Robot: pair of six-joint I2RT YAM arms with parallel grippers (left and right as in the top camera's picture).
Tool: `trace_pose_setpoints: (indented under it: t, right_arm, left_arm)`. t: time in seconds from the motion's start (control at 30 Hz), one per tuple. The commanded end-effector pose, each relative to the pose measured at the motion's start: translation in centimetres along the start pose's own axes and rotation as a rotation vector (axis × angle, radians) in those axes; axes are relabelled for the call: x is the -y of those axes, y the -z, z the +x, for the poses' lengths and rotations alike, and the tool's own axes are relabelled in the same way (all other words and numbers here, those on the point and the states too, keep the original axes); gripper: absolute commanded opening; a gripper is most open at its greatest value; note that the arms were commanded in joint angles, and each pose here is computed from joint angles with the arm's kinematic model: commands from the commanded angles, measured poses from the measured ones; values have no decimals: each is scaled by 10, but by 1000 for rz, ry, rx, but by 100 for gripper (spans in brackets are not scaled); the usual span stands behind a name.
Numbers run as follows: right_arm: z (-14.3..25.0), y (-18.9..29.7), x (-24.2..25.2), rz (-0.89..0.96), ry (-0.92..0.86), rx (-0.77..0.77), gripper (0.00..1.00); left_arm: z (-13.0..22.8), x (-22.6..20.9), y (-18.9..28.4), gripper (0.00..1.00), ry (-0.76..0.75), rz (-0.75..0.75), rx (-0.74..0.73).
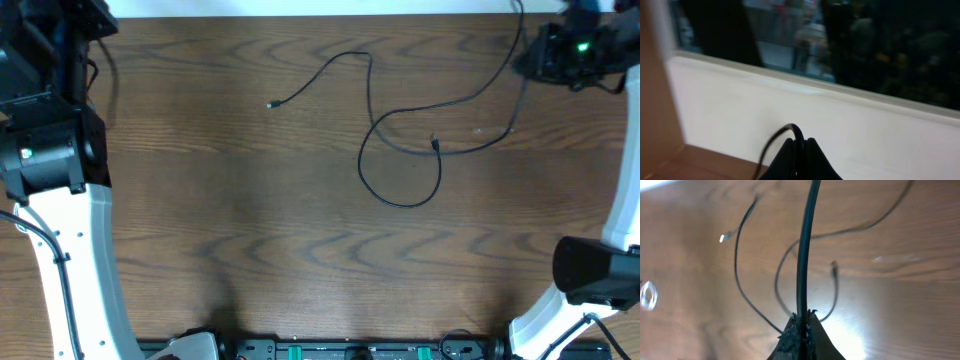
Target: Untangle cables
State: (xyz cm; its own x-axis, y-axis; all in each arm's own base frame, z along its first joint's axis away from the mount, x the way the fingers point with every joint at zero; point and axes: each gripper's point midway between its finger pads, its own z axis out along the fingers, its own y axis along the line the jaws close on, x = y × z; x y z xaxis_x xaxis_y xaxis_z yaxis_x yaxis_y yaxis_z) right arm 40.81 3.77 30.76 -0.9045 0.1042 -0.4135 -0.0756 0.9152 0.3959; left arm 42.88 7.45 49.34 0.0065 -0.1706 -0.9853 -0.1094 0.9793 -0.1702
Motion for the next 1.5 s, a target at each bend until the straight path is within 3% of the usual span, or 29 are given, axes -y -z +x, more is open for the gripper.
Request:
trace_pose_setpoints:
  t: [0.0,0.23,0.5,0.73,0.87,1.17,1.27,1.47]
  right_arm:
    - [13,-7,-32,-17,107,-44,1]
    - [35,-38,-35,124,107,-163,1]
    - [57,-92,-21,137,83,-324,1]
    - [58,-113,-8,147,68,-335,1]
    - [56,-116,-7,145,71,-324,1]
    - [52,-118,-7,143,76,-310,1]
    - [52,-118,-7,143,76,-310,1]
    - [52,-118,-7,143,76,-310,3]
  left_arm:
    - [-32,44,35,8,-29,185,68]
    - [-31,65,89,8,-24,265,9]
    - [25,57,110,7,-14,228,-229]
    - [65,45,111,8,-41,182,-390]
    - [107,38,110,8,-6,160,-561]
    - [246,27,114,8,93,109,-1104]
    - [281,28,115,8,99,103,-1216]
    - [329,8,113,8,68,-102,-1339]
